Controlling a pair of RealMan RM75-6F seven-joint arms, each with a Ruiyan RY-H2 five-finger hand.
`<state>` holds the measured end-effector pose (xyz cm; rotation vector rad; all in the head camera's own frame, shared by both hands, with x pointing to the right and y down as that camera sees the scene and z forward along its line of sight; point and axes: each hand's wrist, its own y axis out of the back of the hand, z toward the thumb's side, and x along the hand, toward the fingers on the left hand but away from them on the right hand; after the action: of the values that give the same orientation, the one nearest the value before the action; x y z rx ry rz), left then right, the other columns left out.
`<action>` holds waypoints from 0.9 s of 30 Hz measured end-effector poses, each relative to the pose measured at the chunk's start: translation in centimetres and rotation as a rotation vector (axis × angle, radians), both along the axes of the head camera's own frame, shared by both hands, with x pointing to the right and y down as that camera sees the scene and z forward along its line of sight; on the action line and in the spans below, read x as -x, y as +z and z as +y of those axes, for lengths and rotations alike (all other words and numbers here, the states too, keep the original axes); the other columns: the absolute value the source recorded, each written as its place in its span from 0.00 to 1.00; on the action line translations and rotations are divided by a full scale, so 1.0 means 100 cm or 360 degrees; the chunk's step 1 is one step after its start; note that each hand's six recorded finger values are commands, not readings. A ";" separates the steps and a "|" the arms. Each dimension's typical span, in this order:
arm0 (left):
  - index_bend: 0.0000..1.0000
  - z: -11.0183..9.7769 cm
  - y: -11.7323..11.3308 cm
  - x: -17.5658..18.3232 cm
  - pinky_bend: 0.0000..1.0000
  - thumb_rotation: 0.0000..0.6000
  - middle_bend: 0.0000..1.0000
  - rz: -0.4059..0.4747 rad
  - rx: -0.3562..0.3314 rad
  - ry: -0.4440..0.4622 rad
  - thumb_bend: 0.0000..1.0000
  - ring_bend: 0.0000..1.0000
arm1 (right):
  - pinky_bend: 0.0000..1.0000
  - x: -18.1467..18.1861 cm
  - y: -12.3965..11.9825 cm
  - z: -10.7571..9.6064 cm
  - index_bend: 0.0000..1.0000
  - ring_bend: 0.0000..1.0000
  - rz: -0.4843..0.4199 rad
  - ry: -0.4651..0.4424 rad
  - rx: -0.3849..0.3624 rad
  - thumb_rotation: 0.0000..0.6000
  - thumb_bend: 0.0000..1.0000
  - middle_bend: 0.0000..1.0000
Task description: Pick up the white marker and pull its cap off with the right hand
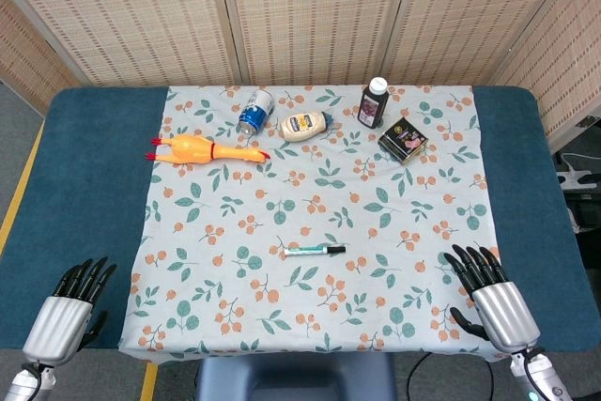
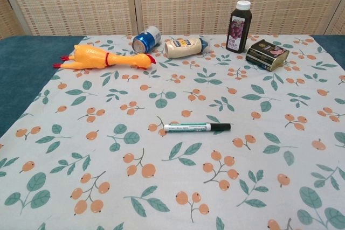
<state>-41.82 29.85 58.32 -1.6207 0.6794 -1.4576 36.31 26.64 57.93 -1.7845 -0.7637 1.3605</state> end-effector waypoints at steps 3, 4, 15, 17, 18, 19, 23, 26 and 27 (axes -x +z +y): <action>0.00 0.001 0.001 -0.001 0.13 1.00 0.00 0.0000 0.0007 0.0003 0.43 0.00 | 0.00 0.000 0.002 0.000 0.00 0.00 -0.0004 0.0002 0.0011 0.92 0.20 0.00; 0.00 0.001 0.002 -0.002 0.14 1.00 0.00 0.0002 0.0011 0.0007 0.43 0.00 | 0.00 0.000 0.001 0.000 0.00 0.00 -0.0006 0.0002 0.0010 0.92 0.20 0.00; 0.29 -0.007 0.019 -0.073 1.00 1.00 0.99 0.0215 -0.0157 0.0236 0.44 0.99 | 0.00 0.000 0.008 -0.001 0.00 0.00 0.0016 0.0004 0.0026 0.93 0.20 0.00; 0.33 -0.010 0.025 -0.095 1.00 1.00 1.00 0.0291 -0.0174 0.0276 0.44 1.00 | 0.00 0.001 0.010 -0.001 0.00 0.00 0.0018 0.0002 0.0032 0.92 0.20 0.00; 0.35 -0.011 0.031 -0.108 1.00 1.00 1.00 0.0332 -0.0165 0.0298 0.44 1.00 | 0.00 0.001 0.011 -0.001 0.00 0.00 0.0022 0.0002 0.0032 0.92 0.20 0.00; 0.36 -0.013 0.035 -0.117 1.00 1.00 1.00 0.0355 -0.0149 0.0315 0.44 1.00 | 0.00 0.001 0.011 -0.001 0.00 0.00 0.0026 0.0002 0.0032 0.92 0.20 0.00; 0.39 -0.019 0.059 -0.155 1.00 1.00 1.00 0.0437 -0.0009 0.0348 0.44 1.00 | 0.00 -0.001 0.013 -0.002 0.00 0.00 0.0042 0.0013 0.0032 0.92 0.20 0.00; 0.41 -0.027 0.072 -0.186 1.00 1.00 1.00 0.0515 0.0078 0.0300 0.44 1.00 | 0.00 -0.004 0.015 -0.003 0.00 0.00 0.0057 0.0024 0.0036 0.92 0.20 0.00; 0.42 -0.030 0.074 -0.196 1.00 1.00 1.00 0.0543 0.0087 0.0284 0.44 1.00 | 0.00 -0.005 0.016 -0.003 0.00 0.00 0.0064 0.0029 0.0040 0.92 0.20 0.00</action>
<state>-22.25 26.89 65.71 -1.9438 0.6664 -1.0913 36.79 26.35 59.58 -1.7685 -0.7463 1.4195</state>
